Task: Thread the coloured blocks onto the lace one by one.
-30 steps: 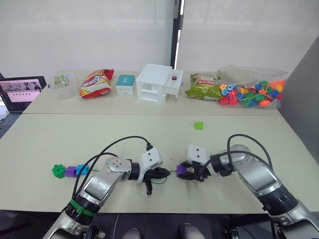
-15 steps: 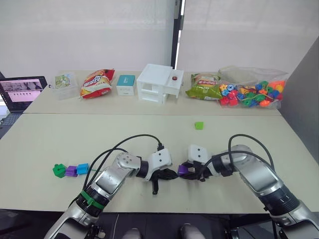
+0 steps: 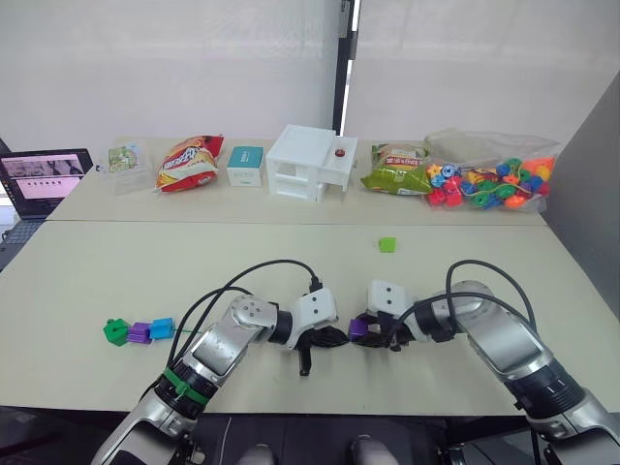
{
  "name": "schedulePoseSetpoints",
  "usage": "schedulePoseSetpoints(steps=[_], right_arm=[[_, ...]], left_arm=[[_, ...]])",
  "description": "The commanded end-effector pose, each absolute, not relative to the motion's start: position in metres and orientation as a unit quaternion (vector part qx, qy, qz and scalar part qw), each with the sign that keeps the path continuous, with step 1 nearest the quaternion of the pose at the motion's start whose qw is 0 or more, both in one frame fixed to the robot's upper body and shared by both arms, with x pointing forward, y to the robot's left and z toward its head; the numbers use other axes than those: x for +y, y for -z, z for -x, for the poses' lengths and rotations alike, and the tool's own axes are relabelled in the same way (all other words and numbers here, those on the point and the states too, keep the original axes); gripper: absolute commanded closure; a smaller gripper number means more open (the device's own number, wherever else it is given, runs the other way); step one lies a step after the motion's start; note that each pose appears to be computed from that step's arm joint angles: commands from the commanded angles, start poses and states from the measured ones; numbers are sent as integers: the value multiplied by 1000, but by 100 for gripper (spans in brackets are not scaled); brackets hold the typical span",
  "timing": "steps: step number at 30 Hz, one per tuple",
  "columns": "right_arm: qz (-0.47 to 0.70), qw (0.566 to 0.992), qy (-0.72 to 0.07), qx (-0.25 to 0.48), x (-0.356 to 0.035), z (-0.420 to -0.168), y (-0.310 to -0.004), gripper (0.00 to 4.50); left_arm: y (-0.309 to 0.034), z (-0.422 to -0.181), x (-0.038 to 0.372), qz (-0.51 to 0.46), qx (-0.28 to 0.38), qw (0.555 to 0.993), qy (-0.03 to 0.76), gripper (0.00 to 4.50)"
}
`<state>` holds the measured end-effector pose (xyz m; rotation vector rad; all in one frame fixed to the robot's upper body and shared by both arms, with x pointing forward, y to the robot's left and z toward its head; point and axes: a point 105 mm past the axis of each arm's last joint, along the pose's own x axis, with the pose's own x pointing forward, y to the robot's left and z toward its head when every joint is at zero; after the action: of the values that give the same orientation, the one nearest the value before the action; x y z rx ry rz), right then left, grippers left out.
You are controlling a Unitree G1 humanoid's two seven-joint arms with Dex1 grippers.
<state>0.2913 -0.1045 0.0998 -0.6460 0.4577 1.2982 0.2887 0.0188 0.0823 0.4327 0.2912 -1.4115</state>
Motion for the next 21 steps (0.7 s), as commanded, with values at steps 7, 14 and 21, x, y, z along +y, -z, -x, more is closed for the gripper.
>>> schedulePoseSetpoints(steps=[7,14,21], right_arm=[[283,708,-608,223,-97,-281,-89,331],[277,724,-598,204,-100,-284,-103,90],[287,744,-566,209,-127,-282,-113,5]], left_arm=[[-92,-293,25,-218,118,740,625,162],[-96,-295,29,-219,123,742,621,0],[-103,-300,17,-217,108,746,620,0]])
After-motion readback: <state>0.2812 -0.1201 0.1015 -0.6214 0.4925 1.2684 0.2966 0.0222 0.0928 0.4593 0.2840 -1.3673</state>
